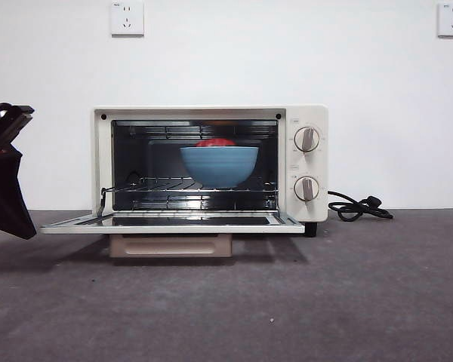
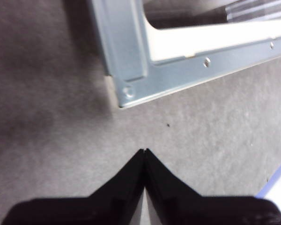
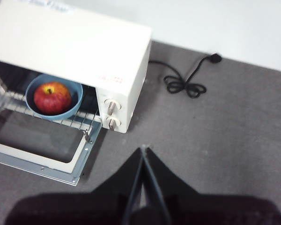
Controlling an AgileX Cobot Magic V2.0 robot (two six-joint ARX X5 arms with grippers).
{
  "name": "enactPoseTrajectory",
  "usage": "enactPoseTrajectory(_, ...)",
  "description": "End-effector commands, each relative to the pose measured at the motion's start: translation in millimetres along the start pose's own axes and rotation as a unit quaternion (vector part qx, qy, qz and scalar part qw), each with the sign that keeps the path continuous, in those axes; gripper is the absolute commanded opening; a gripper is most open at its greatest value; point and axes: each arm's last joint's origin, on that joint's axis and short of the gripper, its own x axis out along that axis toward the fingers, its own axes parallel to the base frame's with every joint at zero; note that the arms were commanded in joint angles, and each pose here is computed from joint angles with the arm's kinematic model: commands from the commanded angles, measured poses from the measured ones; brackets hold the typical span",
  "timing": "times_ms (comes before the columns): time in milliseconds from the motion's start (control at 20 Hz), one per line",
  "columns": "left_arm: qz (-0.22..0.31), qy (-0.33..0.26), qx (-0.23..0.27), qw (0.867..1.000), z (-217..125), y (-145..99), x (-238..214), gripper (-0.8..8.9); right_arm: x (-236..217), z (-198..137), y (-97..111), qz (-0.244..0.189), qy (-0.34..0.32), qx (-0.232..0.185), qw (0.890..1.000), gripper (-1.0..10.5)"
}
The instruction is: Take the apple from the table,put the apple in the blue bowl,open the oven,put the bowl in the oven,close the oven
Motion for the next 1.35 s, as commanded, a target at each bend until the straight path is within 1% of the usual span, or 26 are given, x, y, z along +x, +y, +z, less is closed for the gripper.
enactPoseTrajectory(50, 0.003, 0.004, -0.014, 1.0, -1.1, 5.2, 4.8, -0.08, -21.4, -13.5, -5.7, 0.001, -0.008, 0.001, 1.0, 0.0)
enactPoseTrajectory(150, 0.017, 0.003, -0.025, 1.0, 0.1, 7.7, 7.0, -0.08, -42.6, -25.3, -11.2, 0.001, -0.03, 0.003, 1.0, 0.0)
enactPoseTrajectory(300, 0.015, 0.014, -0.038, 0.999, 0.1, 13.3, 13.7, -0.08, -67.2, -42.7, -17.6, 0.001, -0.055, 0.003, 0.998, 0.0)
enactPoseTrajectory(450, -0.005, 0.016, -0.056, 0.998, 2.1, 20.1, 22.0, -0.08, -86.3, -56.1, -22.6, 0.001, -0.077, 0.01, 0.997, 0.0)
enactPoseTrajectory(550, -0.007, 0.011, -0.07, 0.997, 3.9, 23.4, 24.8, -0.08, -98.3, -63.0, -25.7, 0.002, -0.093, 0.022, 0.995, 0.0)
enactPoseTrajectory(700, -0.006, -0.012, -0.086, 0.996, 8.1, 27.6, 21.7, -0.08, -114.6, -73.2, -29.1, 0.016, -0.116, 0.039, 0.992, 0.0)
enactPoseTrajectory(850, -0.006, -0.032, -0.112, 0.993, 10.4, 34.4, 16.3, -0.08, -126.5, -81.6, -32.2, 0.018, -0.133, 0.049, 0.99, 0.0)
enactPoseTrajectory(1050, -0.075, -0.061, -0.135, 0.986, 16.2, 36.3, 11.2, -0.08, -135.2, -88.0, -34.5, 0.019, -0.146, 0.059, 0.987, 0.0)
enactPoseTrajectory(1100, -0.078, -0.062, -0.136, 0.986, 16.7, 36.2, 11.1, -0.08, -136.4, -88.9, -34.8, 0.02, -0.148, 0.06, 0.987, 0.0)
enactPoseTrajectory(1250, -0.051, -0.05, -0.13, 0.989, 14.7, 33.6, 14.7, -0.08, -136.6, -89.0, -34.7, 0.022, -0.148, 0.06, 0.987, 0.0)
enactPoseTrajectory(1350, -0.064, -0.052, -0.125, 0.989, 15.6, 32.4, 15.0, -0.08, -136.6, -89.0, -34.6, 0.024, -0.148, 0.06, 0.987, 0.0)
